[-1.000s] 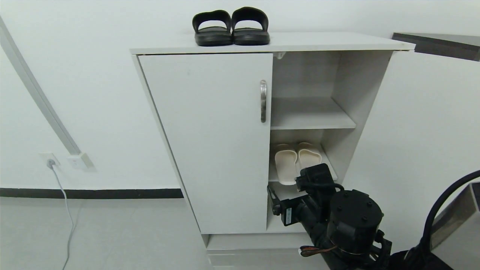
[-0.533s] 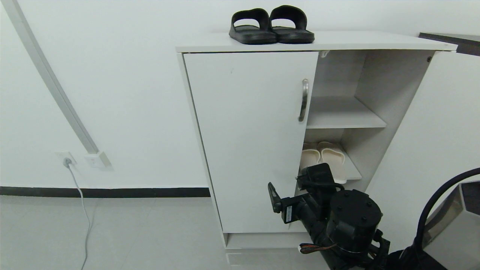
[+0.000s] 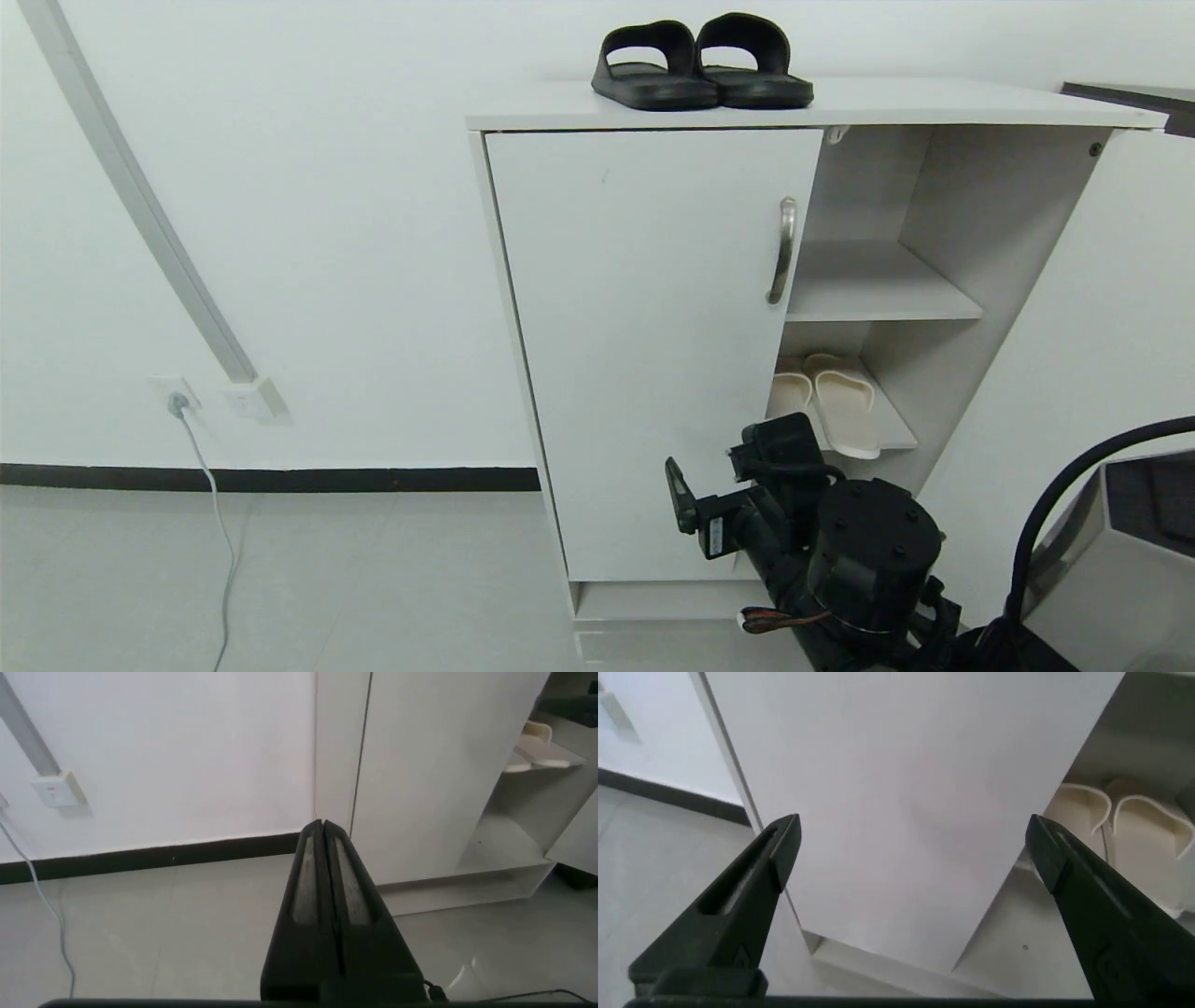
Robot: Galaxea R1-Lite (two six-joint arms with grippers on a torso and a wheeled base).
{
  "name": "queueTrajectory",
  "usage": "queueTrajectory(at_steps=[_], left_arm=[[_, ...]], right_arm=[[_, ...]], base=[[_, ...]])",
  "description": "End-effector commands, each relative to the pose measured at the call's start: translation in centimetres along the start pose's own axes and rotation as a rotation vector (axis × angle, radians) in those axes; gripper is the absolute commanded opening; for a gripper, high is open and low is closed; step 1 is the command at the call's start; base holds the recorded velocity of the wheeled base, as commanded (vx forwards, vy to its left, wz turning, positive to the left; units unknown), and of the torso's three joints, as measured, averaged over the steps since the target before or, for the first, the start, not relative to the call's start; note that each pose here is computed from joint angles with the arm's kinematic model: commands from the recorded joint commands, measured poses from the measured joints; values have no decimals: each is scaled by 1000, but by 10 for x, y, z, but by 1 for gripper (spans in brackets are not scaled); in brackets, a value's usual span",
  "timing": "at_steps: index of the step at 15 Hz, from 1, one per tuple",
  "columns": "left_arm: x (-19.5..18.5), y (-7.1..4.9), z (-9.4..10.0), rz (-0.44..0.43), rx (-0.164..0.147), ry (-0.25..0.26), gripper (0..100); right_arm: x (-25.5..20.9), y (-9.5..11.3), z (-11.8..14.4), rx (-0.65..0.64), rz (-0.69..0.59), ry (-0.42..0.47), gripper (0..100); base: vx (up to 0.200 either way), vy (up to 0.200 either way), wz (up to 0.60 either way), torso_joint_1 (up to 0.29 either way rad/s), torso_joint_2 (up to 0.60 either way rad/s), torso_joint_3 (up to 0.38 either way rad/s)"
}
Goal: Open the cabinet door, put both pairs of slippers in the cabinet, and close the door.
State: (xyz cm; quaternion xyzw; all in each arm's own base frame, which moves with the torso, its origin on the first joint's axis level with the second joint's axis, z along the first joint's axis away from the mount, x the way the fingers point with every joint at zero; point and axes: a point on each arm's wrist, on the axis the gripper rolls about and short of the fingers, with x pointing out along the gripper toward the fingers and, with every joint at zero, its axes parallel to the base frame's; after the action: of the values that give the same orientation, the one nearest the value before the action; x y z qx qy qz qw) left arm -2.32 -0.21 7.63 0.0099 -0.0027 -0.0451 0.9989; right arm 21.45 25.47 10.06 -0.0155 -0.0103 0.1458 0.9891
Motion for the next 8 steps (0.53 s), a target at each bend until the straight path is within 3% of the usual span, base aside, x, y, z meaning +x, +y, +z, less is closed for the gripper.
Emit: queueTrajectory(at_steps=[1, 8], left_arm=[[0, 0, 0, 0, 0, 1, 0], [0, 0, 0, 0, 0, 1, 0]], right_arm=[[3, 0, -5, -10, -6, 9, 100], [8, -2, -6, -18, -23, 7, 100]], base=[[0, 0, 0, 0, 0, 0], [0, 0, 0, 0, -7, -11]])
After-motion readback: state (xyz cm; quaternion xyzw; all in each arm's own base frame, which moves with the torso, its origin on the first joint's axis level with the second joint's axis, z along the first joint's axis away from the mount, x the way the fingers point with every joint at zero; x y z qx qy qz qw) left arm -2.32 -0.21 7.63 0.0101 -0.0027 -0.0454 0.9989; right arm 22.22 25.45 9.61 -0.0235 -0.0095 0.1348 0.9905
